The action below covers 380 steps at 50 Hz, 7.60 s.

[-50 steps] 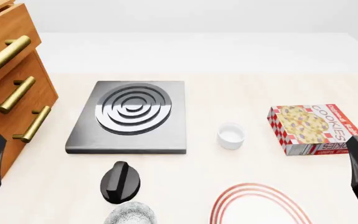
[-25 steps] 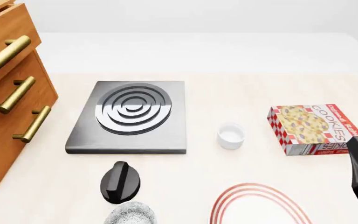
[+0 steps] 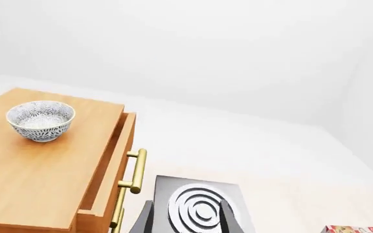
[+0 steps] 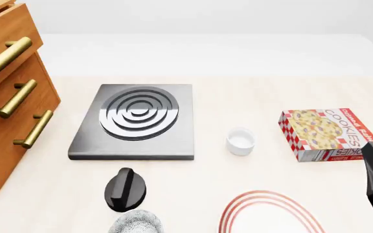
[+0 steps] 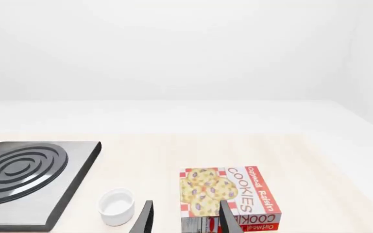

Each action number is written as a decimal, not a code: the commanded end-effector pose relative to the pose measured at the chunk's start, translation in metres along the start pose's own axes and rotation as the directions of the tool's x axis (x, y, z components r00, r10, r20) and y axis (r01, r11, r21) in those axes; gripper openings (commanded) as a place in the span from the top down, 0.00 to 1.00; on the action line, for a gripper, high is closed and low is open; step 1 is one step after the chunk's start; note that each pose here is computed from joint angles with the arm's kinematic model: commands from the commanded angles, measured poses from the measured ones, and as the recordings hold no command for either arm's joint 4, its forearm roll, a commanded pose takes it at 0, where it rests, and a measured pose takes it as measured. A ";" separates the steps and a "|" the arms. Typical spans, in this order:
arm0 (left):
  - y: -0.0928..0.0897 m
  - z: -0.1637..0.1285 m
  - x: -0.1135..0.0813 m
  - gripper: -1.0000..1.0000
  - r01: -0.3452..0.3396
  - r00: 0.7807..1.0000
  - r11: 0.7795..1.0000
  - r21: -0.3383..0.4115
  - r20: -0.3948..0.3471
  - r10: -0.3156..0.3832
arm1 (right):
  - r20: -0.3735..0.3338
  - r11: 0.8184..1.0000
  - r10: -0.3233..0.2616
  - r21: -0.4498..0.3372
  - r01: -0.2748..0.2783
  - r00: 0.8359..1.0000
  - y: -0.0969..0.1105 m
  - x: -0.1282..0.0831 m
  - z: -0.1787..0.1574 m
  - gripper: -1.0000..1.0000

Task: Pick the akita bowl on the wooden cabinet and place it on the plate.

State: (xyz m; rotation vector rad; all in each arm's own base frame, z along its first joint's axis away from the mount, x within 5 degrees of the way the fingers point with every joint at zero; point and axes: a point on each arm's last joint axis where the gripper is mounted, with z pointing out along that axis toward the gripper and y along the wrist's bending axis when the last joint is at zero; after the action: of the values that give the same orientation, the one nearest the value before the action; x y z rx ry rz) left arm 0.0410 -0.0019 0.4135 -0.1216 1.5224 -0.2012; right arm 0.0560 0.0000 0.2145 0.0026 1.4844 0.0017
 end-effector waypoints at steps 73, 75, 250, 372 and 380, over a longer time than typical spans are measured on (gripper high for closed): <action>0.028 0.080 -0.127 0.00 0.278 0.957 0.883 -0.379 0.188 -0.220 | 0.000 1.000 0.000 0.000 0.000 1.000 0.000 0.000 0.000 0.00; 0.030 0.081 -0.127 0.00 0.282 0.956 0.879 -0.386 0.189 -0.223 | 0.000 1.000 0.000 0.000 0.000 1.000 0.000 0.000 0.000 0.00; 0.173 0.173 -0.050 0.00 0.297 0.953 0.702 -0.647 0.154 -0.262 | 0.000 1.000 0.000 0.000 0.000 1.000 0.000 0.000 0.000 0.00; 0.145 0.179 -0.050 1.00 0.333 0.942 0.781 -0.528 0.224 -0.250 | 0.000 1.000 0.000 0.000 0.000 1.000 0.000 0.000 0.000 0.00; 0.135 0.176 -0.053 1.00 0.381 0.924 0.769 -0.513 0.227 -0.307 | 0.000 1.000 0.000 0.000 0.000 1.000 0.000 0.000 0.000 0.00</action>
State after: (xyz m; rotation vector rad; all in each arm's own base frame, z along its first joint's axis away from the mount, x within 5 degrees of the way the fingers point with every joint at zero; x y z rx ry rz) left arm 0.2332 0.1508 0.4316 -0.8663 1.4150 0.0404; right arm 0.0559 0.0000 0.2145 0.0026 1.4844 0.0017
